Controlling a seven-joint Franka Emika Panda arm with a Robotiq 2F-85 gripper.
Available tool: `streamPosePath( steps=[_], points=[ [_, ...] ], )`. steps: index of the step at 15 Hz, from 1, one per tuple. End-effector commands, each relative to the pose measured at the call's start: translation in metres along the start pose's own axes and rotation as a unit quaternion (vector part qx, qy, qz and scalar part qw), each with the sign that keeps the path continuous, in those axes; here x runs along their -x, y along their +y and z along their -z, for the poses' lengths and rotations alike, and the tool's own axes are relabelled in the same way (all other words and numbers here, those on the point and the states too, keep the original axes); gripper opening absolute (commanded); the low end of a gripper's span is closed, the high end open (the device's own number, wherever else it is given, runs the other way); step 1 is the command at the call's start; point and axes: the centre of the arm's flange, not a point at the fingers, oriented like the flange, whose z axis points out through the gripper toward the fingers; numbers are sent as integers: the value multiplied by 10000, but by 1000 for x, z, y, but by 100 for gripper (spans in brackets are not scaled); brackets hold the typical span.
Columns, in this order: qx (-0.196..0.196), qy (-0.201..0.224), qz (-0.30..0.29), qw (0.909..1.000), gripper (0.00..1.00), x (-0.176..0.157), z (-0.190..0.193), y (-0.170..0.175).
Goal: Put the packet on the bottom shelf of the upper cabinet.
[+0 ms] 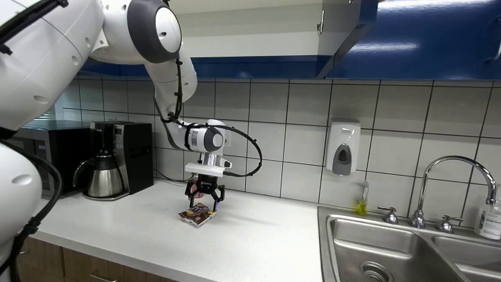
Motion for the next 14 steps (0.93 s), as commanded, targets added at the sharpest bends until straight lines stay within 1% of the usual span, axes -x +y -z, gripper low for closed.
streamPosePath(
  steps=[1, 14],
  points=[
    [-16, 61, 178, 9998, 100, -21, -2, -6],
    [-67, 38, 293, 9995, 100, -44, -22, -17]
  ],
)
